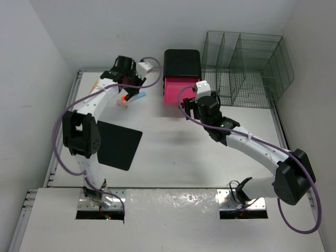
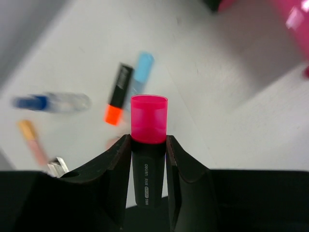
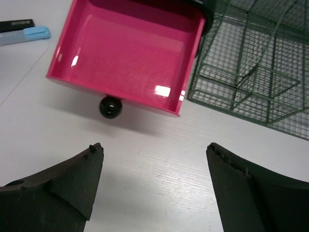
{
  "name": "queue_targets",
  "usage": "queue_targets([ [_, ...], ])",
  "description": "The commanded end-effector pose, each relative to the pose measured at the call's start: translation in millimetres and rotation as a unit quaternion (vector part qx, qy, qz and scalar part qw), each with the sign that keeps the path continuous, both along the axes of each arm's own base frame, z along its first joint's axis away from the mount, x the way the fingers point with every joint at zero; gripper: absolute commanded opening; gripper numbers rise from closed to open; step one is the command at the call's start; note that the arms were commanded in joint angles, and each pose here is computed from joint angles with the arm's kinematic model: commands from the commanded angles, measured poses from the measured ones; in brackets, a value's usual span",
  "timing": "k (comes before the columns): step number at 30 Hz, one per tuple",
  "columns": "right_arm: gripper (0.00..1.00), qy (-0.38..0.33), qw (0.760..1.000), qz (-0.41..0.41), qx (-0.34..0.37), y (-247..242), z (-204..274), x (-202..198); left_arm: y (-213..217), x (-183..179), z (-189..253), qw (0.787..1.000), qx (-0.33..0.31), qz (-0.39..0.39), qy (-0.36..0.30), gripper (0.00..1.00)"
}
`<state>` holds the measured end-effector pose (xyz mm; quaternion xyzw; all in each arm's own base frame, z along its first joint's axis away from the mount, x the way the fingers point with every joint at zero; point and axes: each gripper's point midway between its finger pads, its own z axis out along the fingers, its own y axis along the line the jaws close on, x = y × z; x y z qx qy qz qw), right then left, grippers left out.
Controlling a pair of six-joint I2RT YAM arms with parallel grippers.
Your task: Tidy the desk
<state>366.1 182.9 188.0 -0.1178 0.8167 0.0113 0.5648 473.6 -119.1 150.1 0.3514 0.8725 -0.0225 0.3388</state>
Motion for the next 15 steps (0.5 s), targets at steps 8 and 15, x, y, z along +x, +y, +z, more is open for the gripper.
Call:
queue_targets([
  [8,0.87,0.030,0.984,-0.142,0.104,-92,-9,1,-143,-17,93,0.981,0.000,-0.163,-0.103,0.00],
  [15,0.87,0.026,0.980,-0.178,0.087,-124,-18,-13,-211,-4,81,0.968,0.030,-0.216,-0.127,0.00],
])
